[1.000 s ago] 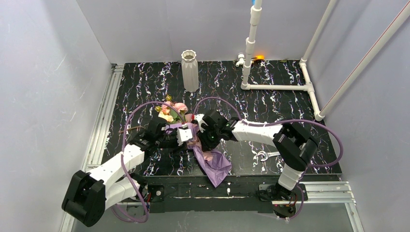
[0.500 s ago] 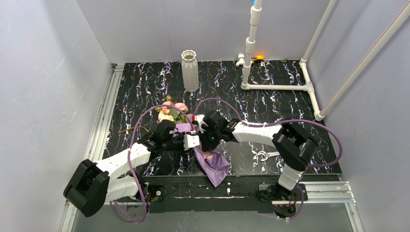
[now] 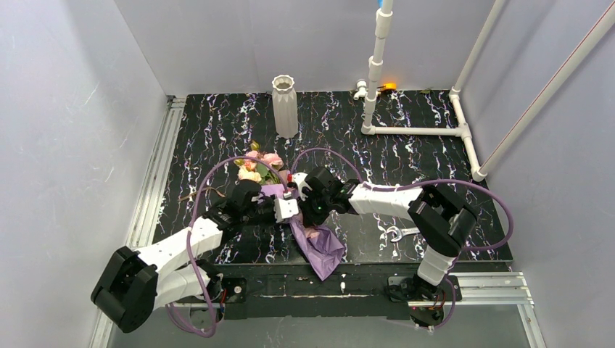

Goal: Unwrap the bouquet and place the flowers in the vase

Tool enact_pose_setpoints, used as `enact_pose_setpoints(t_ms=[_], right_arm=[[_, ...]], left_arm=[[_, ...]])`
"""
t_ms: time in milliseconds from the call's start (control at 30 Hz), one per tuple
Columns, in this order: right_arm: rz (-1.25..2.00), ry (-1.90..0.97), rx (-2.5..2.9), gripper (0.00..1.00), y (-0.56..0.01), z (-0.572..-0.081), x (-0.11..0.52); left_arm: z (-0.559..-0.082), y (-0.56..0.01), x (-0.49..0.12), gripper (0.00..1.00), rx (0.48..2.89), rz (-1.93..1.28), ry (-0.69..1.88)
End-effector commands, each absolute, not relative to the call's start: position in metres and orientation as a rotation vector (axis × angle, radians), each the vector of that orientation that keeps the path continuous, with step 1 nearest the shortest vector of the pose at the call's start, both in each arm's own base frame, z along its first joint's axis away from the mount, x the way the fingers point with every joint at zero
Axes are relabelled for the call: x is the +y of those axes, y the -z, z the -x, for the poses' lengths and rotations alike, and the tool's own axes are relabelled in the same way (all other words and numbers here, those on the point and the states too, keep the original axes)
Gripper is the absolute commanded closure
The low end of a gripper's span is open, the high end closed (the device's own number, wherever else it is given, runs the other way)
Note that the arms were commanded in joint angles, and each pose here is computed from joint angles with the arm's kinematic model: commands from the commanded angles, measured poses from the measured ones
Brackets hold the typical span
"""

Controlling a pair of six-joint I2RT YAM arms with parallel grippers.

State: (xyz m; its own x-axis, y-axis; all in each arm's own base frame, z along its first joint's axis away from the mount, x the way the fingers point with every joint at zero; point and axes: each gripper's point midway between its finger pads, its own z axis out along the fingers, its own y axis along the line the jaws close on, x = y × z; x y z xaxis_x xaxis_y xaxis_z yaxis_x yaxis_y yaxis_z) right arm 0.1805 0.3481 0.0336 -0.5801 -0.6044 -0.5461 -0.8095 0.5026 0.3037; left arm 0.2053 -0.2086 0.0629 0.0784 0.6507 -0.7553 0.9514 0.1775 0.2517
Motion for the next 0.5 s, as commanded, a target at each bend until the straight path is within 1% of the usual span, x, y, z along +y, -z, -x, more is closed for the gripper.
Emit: enact_pose_setpoints(t_ms=[0,100,167,233,300,400,467], right_arm=[[1.231,-0.564,2.503,0.99,0.001,-0.174,0.311],[1.224,-0.557,2.505,0.99,0.0,-0.175,0.311],[1.211,-0.548,2.513,0.99,0.001,-0.176,0.311],[1.192,-0.541,2.521,0.99,0.001,-0.178,0.31],[1.167,-0.542,2.538,0.99,0.002,-0.18,0.309],[1.146,-0.542,2.545,0.99,0.0,-0.184,0.308],[1.143,-0.552,2.546,0.99,-0.001,-0.185,0.311]], left_arm=[[-0.218,-0.126,-0.23,1.0,1.593,-1.388,0.553],[-0.221,-0.144,-0.236,1.0,1.604,-1.331,0.586],[-0.22,-0.14,-0.235,1.0,1.616,-1.34,0.59],[-0.221,-0.123,-0.226,1.0,1.661,-1.357,0.536],[-0.213,-0.098,-0.211,1.0,1.693,-1.443,0.483],[-0.187,-0.071,-0.199,1.0,1.643,-1.602,0.498],[-0.175,-0.062,-0.199,1.0,1.623,-1.659,0.534]])
